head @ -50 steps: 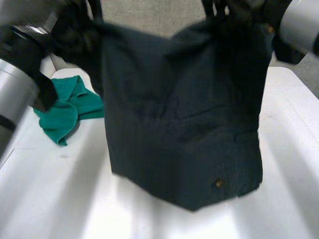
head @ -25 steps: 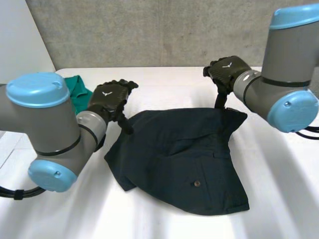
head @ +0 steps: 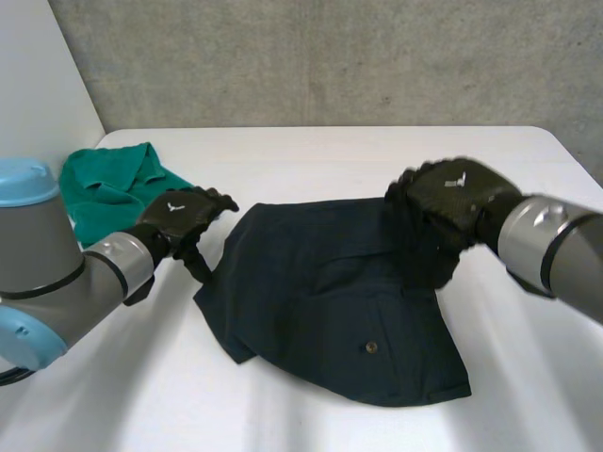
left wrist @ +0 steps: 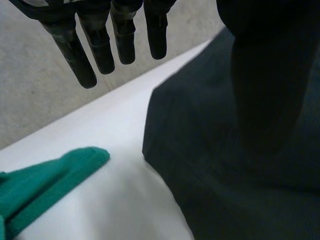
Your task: Fold the laundry.
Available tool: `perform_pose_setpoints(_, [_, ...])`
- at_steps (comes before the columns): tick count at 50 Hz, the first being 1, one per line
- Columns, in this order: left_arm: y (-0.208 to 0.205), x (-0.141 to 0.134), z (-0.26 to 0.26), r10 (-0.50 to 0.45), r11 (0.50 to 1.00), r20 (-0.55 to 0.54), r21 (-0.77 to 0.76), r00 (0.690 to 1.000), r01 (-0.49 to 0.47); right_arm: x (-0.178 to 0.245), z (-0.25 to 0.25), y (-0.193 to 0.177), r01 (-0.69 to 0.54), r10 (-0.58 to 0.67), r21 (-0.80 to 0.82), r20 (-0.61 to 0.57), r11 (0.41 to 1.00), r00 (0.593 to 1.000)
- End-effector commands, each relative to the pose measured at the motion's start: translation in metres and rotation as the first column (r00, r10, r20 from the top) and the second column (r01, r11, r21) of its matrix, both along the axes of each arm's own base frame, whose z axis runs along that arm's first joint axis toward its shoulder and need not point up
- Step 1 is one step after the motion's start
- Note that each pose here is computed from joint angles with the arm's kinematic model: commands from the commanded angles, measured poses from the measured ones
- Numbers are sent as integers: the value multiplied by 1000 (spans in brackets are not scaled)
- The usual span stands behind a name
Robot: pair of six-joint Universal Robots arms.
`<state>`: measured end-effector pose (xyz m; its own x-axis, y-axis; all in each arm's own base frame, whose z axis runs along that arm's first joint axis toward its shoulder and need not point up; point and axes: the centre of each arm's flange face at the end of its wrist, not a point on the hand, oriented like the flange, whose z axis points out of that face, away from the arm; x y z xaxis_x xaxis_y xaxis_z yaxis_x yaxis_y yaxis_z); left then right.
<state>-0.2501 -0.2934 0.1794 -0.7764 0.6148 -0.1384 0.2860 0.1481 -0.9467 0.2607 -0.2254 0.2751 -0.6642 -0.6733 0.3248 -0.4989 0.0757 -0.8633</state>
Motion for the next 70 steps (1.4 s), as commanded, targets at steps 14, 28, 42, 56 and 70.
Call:
perform_pose_setpoints(14, [-34,-32,-40,-97,995,16,-32,995,98,8,-92,-28,81,-79,-88,22,993,997])
perform_pose_setpoints(28, [-37,-52,-67,-164,986,7,-29,986,164,18,-125,-50,108,-109,19,59,994,992])
perform_pose_setpoints(42, [-58,-56,-49,-77,984,21,-156,997,80,27,-121,-82,130,-128,-23,81,991,988])
perform_pose_setpoints(56, [-81,-60,133,59,687,-196,-703,979,-182,49,64,-144,213,-51,-572,286,792,957])
perform_pose_setpoints(70, [-47,-60,180,7,561,-302,-788,953,-253,55,119,-146,263,31,-702,376,662,926])
